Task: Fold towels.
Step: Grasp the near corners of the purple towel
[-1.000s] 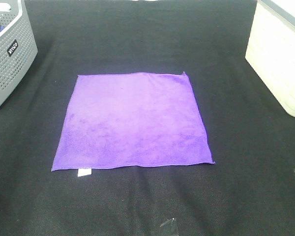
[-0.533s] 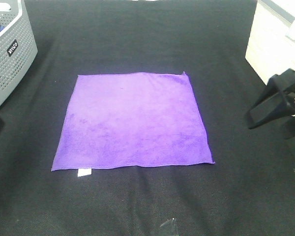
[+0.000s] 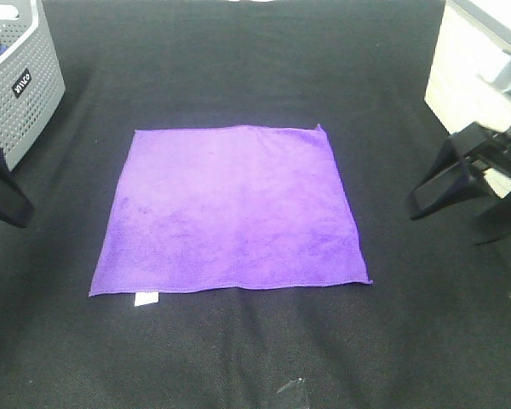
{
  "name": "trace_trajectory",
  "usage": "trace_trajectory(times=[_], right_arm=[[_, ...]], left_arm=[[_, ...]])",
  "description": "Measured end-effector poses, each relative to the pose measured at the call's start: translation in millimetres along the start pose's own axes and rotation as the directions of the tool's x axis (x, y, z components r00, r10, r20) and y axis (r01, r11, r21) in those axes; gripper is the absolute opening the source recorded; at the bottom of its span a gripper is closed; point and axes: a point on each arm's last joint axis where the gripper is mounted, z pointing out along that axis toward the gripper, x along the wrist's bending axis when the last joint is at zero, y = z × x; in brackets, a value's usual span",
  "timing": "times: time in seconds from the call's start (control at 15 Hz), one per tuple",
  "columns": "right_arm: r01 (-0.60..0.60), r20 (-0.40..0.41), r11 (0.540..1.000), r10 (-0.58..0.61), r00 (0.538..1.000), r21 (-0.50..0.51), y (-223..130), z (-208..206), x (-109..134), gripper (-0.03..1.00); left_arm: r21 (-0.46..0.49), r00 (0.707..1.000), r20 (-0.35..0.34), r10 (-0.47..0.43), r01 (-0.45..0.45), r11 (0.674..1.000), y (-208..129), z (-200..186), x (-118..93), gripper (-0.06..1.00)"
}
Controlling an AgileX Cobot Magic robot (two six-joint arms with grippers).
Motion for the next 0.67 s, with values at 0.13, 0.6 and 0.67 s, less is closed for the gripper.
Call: trace_trajectory(times=[0.13,0.6,0.67], right_arm=[[-0.015,0.003,1.0,0.015,1.0,0.022,15.8,14.9,-11.1,0.9],[-0.015,-0.034,0.996,0.018,0.999,0.088,46.9,77.7,-51.7,0.89],[-0.012,-0.045,0.996,0.016,0.999,0.087,47.2,82.4,-53.9,0.89]], left_arm=[[0.024,1.0,-0.005,-0.011,0.012,1.0,10.6,14.8,6.7,0.98],[0.153,0.995,0.058,-0.082,0.072,0.986,25.9,79.5,26.7,0.97],[0.141,0.994,0.068,-0.081,0.071,0.988,27.4,83.0,27.1,0.97]])
